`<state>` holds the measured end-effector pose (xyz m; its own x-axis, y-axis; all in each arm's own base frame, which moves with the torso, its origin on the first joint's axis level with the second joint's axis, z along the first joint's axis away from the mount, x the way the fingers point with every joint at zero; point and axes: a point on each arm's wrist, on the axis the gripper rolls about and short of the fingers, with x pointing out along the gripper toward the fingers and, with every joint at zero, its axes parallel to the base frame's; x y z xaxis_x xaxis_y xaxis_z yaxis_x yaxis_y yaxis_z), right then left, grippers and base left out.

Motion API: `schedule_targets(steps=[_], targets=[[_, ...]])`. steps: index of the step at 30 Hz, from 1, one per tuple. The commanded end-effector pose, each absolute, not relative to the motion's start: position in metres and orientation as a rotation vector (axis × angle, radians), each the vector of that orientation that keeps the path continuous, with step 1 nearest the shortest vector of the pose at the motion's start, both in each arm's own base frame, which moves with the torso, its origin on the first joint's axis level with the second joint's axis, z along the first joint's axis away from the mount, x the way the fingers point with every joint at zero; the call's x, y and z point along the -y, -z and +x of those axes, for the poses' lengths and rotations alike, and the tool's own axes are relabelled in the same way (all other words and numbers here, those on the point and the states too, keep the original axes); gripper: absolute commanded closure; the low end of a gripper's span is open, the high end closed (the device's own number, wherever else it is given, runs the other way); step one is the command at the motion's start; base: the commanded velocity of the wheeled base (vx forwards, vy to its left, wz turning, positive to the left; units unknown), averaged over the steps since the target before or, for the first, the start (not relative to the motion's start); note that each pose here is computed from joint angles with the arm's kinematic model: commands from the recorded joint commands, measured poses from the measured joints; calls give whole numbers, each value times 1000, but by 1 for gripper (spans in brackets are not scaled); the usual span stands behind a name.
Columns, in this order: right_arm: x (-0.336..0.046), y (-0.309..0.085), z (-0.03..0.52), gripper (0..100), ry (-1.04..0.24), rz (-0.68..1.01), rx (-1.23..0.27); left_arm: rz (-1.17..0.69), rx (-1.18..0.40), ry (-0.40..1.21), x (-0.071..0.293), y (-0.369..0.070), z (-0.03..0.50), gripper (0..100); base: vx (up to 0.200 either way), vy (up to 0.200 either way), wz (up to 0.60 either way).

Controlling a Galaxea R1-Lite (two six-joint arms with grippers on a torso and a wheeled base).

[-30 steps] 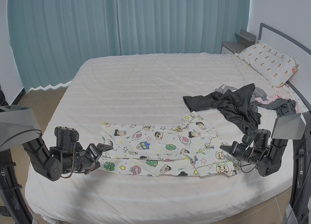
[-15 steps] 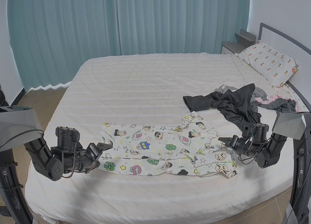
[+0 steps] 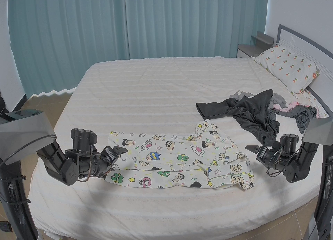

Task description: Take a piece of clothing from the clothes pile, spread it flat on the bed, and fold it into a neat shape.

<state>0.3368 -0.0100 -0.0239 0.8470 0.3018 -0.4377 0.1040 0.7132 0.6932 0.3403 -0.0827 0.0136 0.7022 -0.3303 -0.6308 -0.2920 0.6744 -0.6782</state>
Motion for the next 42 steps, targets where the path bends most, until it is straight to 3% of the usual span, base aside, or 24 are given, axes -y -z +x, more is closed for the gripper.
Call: schedule_targets(steps=[1,8,9,17,24,32,42], targets=[[1,-8,292,0,-133,899,-489,-744,-883,-3,109,0,361,0,0,0,0],[-1,-3,289,0,-133,903,-501,-649,-920,-57,122,12,365,0,0,0,0],[-2,-1,289,0,-133,902,-508,-562,-905,-90,128,20,368,0,0,0,0],[-6,-3,286,0,-145,899,-516,-538,-875,-99,134,27,380,0,0,0,0],[-5,-6,286,0,-148,901,-505,-401,-876,-107,134,42,384,0,0,0,0],[-5,-6,286,0,-148,899,-505,-374,-901,-110,135,42,385,0,0,0,0],[-6,-5,285,0,-148,896,-510,-463,-788,-141,139,28,414,0,0,0,0]])
